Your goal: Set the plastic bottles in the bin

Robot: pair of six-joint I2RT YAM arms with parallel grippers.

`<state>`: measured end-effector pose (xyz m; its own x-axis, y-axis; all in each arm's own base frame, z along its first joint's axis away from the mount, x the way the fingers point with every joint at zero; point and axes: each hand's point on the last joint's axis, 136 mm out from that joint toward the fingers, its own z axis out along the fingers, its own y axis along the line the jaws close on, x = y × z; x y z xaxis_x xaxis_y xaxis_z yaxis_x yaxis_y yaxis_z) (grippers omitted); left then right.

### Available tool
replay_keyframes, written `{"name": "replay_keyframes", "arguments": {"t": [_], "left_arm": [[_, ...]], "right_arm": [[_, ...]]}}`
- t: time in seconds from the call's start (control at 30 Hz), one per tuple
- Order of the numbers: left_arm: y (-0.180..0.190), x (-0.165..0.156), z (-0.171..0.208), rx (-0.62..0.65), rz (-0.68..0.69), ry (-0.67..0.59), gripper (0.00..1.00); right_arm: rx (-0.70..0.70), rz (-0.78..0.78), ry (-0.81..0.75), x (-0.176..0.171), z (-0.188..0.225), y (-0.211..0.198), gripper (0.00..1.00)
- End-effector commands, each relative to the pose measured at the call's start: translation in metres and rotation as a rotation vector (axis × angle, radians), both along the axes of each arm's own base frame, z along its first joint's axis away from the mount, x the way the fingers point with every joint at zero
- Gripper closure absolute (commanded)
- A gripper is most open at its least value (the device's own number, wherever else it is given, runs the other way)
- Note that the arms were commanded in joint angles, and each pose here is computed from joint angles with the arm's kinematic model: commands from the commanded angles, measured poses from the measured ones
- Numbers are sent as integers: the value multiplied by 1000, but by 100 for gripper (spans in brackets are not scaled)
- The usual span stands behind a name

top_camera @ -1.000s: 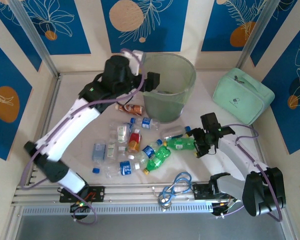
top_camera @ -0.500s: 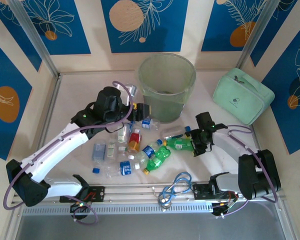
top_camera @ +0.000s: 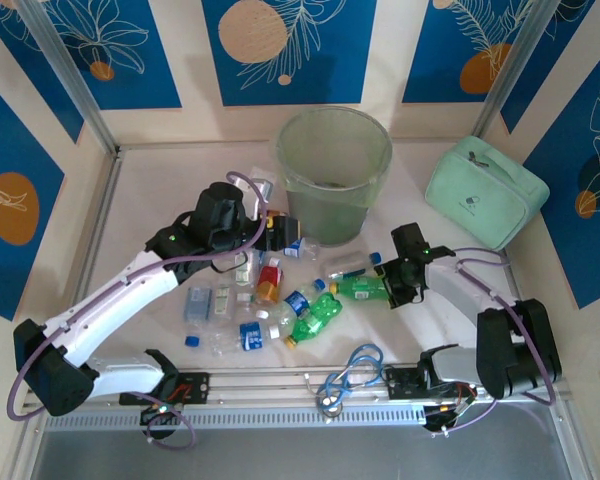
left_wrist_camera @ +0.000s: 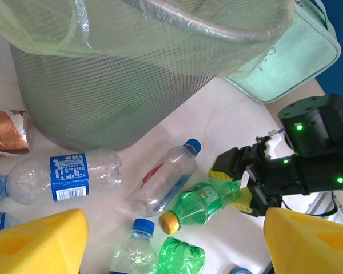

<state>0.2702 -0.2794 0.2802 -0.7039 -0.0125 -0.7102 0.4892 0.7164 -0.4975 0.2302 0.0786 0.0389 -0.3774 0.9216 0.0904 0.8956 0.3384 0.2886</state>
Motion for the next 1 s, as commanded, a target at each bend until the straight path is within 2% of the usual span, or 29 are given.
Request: {"name": "replay_keyframes", "arguments": {"t": [0.0,0.13,0.3,0.53,0.63,0.8,0.97], "left_arm": [[1,-2,14,-45,-3,-26,20],[-7,-8,22,-78,-56,-34,14],[-22,-21,37,-119,-188,-58,8],[-40,-49,37,-188,-378,-1,5],[-41,-59,43,-242,-413,1,0],[-32,-68,53,-254,-414,-21,2],[-26,-79,52,-269,-417,-1,16]], "right_arm": [[-60,24,-81,4,27,-12,40],[-90,110,-232,9,65,-15,41],[-115,349,-451,17,124,5,42],[-123,779,-790,21,235,83,42],[-95,885,-873,25,269,110,42],[-72,956,-965,41,309,138,43],[-49,976,-1051,54,340,154,44]]}}
